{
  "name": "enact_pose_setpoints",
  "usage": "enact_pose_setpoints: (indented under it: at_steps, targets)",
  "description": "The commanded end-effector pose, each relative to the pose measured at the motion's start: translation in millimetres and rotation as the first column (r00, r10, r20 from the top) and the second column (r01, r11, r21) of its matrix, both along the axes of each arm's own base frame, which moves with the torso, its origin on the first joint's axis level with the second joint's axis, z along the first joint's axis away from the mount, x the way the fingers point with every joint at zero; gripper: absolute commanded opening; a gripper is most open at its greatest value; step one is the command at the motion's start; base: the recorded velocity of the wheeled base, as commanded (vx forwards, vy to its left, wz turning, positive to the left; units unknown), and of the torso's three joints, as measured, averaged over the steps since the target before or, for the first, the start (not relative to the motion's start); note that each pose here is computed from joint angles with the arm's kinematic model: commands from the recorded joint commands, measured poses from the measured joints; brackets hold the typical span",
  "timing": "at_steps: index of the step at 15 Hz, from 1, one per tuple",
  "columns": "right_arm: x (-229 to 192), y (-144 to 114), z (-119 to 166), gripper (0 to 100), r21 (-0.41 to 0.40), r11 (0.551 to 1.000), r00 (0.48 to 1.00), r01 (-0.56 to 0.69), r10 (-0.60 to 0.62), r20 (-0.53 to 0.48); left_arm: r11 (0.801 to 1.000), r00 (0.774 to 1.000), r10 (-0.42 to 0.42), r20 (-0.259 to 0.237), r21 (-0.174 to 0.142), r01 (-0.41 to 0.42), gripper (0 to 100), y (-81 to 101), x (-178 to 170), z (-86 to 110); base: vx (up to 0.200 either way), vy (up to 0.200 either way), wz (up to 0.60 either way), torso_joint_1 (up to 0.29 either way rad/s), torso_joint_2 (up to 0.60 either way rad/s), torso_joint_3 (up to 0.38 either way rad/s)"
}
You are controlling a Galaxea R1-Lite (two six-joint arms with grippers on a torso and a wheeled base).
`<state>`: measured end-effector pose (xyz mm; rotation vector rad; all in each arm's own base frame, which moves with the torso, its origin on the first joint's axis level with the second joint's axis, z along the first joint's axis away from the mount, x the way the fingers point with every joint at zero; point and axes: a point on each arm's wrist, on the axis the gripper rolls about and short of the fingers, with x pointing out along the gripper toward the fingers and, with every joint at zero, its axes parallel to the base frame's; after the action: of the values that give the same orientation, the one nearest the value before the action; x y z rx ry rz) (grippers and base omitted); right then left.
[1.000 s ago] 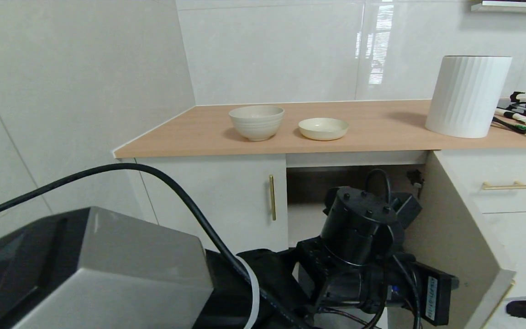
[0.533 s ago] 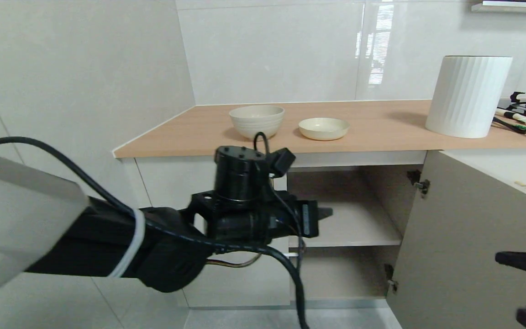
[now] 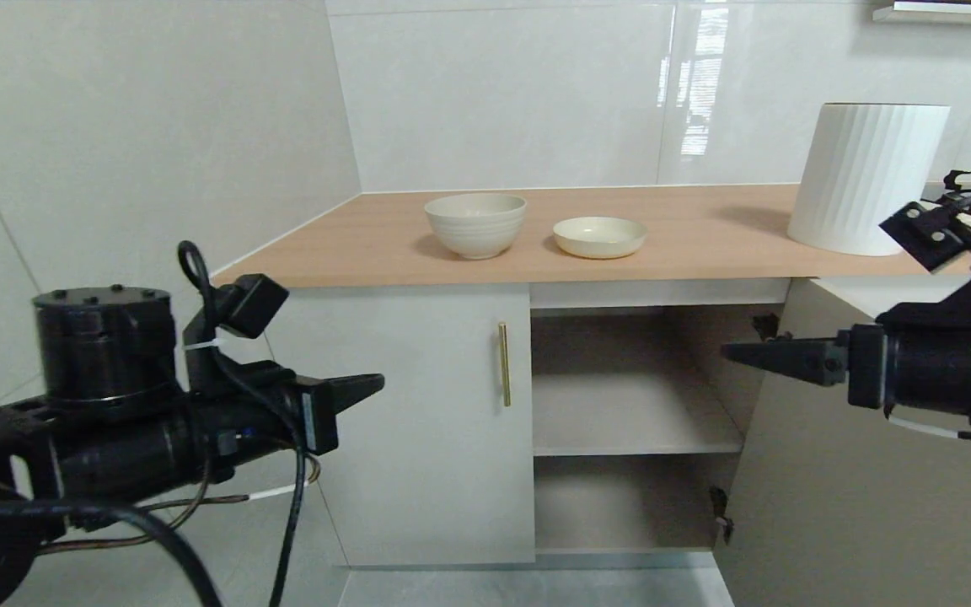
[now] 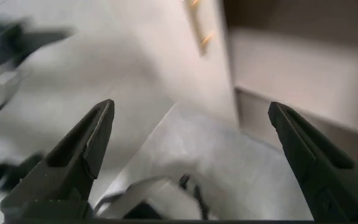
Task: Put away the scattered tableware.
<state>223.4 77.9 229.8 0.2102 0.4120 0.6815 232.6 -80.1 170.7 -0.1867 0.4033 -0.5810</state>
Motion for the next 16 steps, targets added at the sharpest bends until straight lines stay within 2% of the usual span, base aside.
enact_pose_setpoints:
  at_steps: [1, 4, 7, 9, 10, 12, 13, 16]
  targets:
    - [35, 8, -9, 100, -0.036, 0.999, 0.997, 0.038, -0.04, -0.069, 0.999, 0.998, 0.044, 0.04, -0.008, -0.044, 100, 18.3, -26, 9.1, 0.0, 0.0, 0.0, 0.0, 0.0, 0.0]
    - [37, 8, -12, 100, -0.037, 0.998, 0.994, 0.057, -0.061, -0.095, 0.999, 0.998, 0.033, 0.047, -0.02, -0.032, 100, 19.3, -31, 11.0, 0.0, 0.0, 0.0, 0.0, 0.0, 0.0]
    - [12, 7, 2, 100, -0.017, 0.999, 0.997, 0.04, -0.041, -0.061, 0.994, 0.992, -0.078, 0.096, -0.065, 0.085, 100, 22.7, -56, 25.7, 0.0, 0.0, 0.0, 0.0, 0.0, 0.0]
    - [-2, 14, 13, 100, -0.006, 1.0, 1.0, 0.002, -0.002, -0.026, 0.993, 0.993, -0.063, 0.097, -0.093, 0.072, 100, 25.9, -67, 49.1, 0.0, 0.0, 0.0, 0.0, 0.0, 0.0]
    - [-6, 20, 15, 100, -0.014, 1.0, 1.0, -0.007, 0.007, -0.026, 0.992, 0.996, -0.047, 0.076, -0.11, 0.055, 100, 27.9, -74, 62.6, 0.0, 0.0, 0.0, 0.0, 0.0, 0.0]
    - [-4, 27, 13, 100, -0.061, 0.997, 0.998, 0.053, -0.056, -0.042, 0.991, 0.998, -0.039, 0.059, -0.128, 0.047, 100, 30.1, -82, 84.9, 0.0, 0.0, 0.0, 0.0, 0.0, 0.0]
    - [-2, 29, 14, 100, -0.087, 0.991, 0.994, 0.103, -0.107, -0.038, 0.987, 0.996, -0.032, 0.08, -0.152, 0.044, 100, 31.1, -85, 105.0, 0.0, 0.0, 0.0, 0.0, 0.0, 0.0]
    - [-4, 28, 17, 100, -0.083, 0.99, 0.993, 0.111, -0.114, -0.024, 0.989, 0.999, -0.027, 0.047, -0.143, 0.033, 100, 31.4, -87, 104.9, 0.0, 0.0, 0.0, 0.0, 0.0, 0.0]
